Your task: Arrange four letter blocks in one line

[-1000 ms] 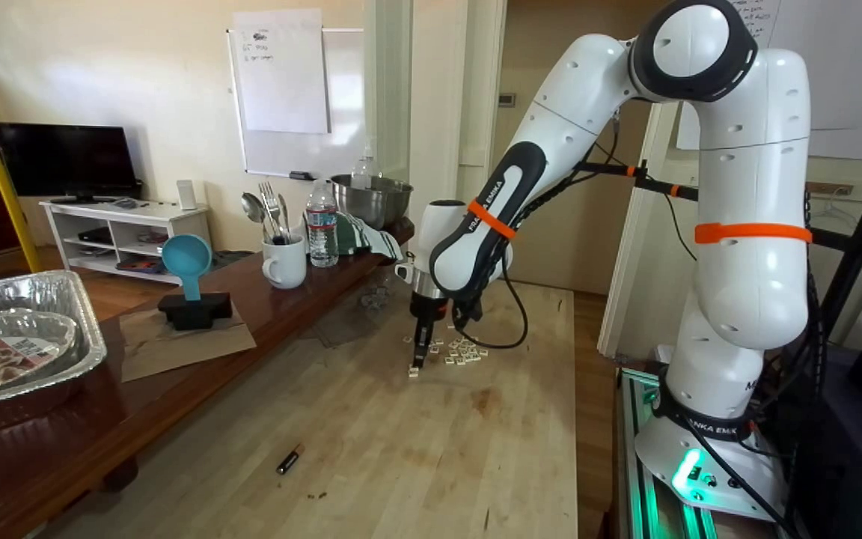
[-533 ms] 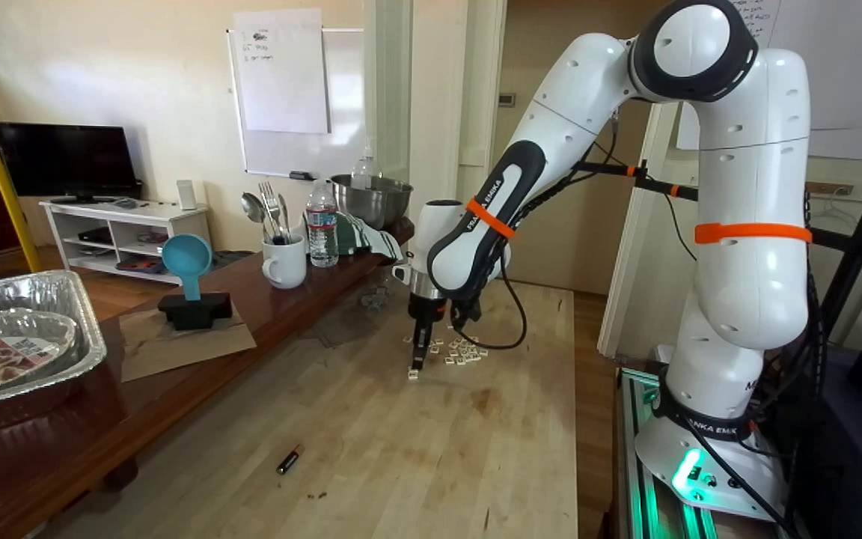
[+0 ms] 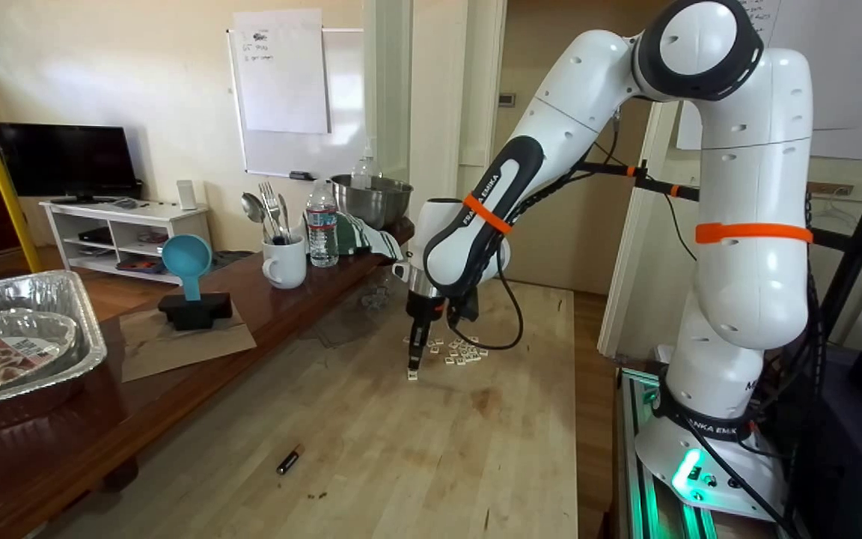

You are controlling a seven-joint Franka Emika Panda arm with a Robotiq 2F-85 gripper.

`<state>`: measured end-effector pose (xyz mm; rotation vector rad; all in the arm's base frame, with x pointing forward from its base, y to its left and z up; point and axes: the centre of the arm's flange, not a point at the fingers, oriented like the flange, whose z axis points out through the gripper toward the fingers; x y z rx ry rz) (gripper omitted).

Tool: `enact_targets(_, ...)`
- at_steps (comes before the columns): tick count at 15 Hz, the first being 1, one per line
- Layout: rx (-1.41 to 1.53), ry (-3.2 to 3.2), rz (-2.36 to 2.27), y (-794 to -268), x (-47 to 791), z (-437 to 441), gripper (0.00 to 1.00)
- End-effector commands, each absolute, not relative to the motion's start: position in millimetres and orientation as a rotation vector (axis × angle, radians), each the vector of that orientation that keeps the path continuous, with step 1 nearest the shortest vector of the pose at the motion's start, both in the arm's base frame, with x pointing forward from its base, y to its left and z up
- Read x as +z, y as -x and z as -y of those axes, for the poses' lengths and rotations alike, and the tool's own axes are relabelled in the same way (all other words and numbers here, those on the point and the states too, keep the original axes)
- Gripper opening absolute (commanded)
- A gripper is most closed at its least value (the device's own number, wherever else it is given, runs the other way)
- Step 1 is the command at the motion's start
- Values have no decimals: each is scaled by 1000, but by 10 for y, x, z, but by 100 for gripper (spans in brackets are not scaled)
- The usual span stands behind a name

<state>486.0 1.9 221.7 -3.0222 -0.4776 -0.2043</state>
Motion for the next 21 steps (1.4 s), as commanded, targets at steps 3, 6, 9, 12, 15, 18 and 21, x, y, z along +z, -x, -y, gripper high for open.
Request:
enact_targets(3,-198,3013,532,-4748,2399,49,0)
enact_targets(6,-127,3027,628,-4652,2433,112,0)
enact_targets(9,-42,3023,763,-4535,2410,205,0)
enact_targets(12,-26,3028,884,-4427,2375,334,0)
enact_targets(15,-67,3033,903,-4383,2305,475,0)
enact_targets(18,-106,3031,914,-4386,2227,544,0)
enact_targets(21,-132,3030,933,-4382,2158,577,0)
